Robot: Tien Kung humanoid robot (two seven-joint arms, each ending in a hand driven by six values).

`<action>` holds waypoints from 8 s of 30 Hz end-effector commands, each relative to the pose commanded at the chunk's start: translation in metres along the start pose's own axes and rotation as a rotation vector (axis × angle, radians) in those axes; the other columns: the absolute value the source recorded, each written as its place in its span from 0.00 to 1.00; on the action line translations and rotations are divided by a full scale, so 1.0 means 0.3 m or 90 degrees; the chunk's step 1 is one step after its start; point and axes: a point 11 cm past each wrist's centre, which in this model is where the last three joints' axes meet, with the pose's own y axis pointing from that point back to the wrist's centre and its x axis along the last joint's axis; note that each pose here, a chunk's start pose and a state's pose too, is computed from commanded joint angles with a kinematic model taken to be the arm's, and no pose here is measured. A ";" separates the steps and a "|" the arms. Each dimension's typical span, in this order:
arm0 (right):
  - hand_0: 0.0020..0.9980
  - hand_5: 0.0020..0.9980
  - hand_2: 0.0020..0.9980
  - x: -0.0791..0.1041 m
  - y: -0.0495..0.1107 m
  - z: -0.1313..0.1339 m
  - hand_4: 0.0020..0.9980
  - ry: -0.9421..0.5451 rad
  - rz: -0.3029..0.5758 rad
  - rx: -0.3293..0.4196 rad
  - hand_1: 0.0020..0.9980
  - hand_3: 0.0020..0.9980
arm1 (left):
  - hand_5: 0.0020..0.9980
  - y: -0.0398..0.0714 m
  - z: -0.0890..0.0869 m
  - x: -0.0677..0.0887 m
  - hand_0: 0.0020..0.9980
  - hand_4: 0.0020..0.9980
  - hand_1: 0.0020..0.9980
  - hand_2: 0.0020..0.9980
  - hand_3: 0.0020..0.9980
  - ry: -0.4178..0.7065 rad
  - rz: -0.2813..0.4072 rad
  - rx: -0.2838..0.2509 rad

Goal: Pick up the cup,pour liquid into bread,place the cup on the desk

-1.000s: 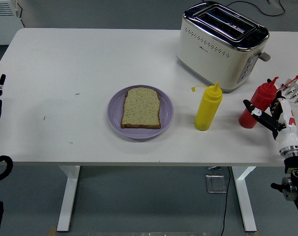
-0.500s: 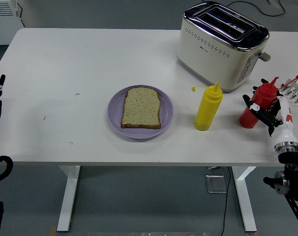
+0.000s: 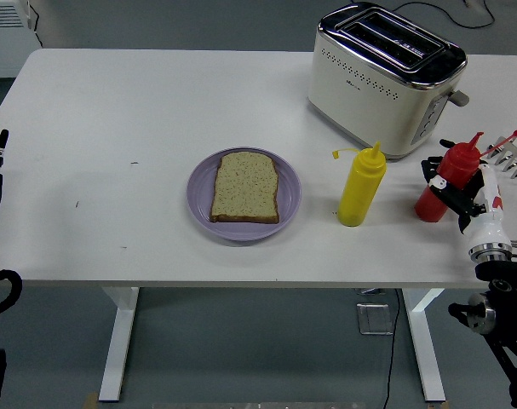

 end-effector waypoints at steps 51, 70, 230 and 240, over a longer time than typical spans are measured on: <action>0.16 0.07 0.37 -0.291 -0.229 -0.815 0.39 0.716 -0.126 0.382 0.27 0.47 | 1.00 0.004 0.014 0.011 0.79 0.51 0.74 0.74 0.70 0.003 0.006 -0.009; 0.18 0.10 0.38 -0.390 -0.270 -0.765 0.35 1.129 -0.203 0.454 0.28 0.47 | 1.00 0.003 0.041 0.019 0.79 0.51 0.74 0.74 0.70 0.002 0.010 -0.022; 0.47 0.25 0.47 -0.056 -0.011 -0.015 0.63 0.086 0.018 0.049 0.45 0.55 | 1.00 0.005 0.004 0.013 0.79 0.51 0.74 0.74 0.70 0.006 0.010 -0.005; 0.65 0.27 0.58 -0.039 0.000 -0.012 0.70 0.092 0.013 0.051 0.58 0.69 | 1.00 0.004 0.006 0.013 0.79 0.51 0.74 0.74 0.70 0.006 0.010 -0.006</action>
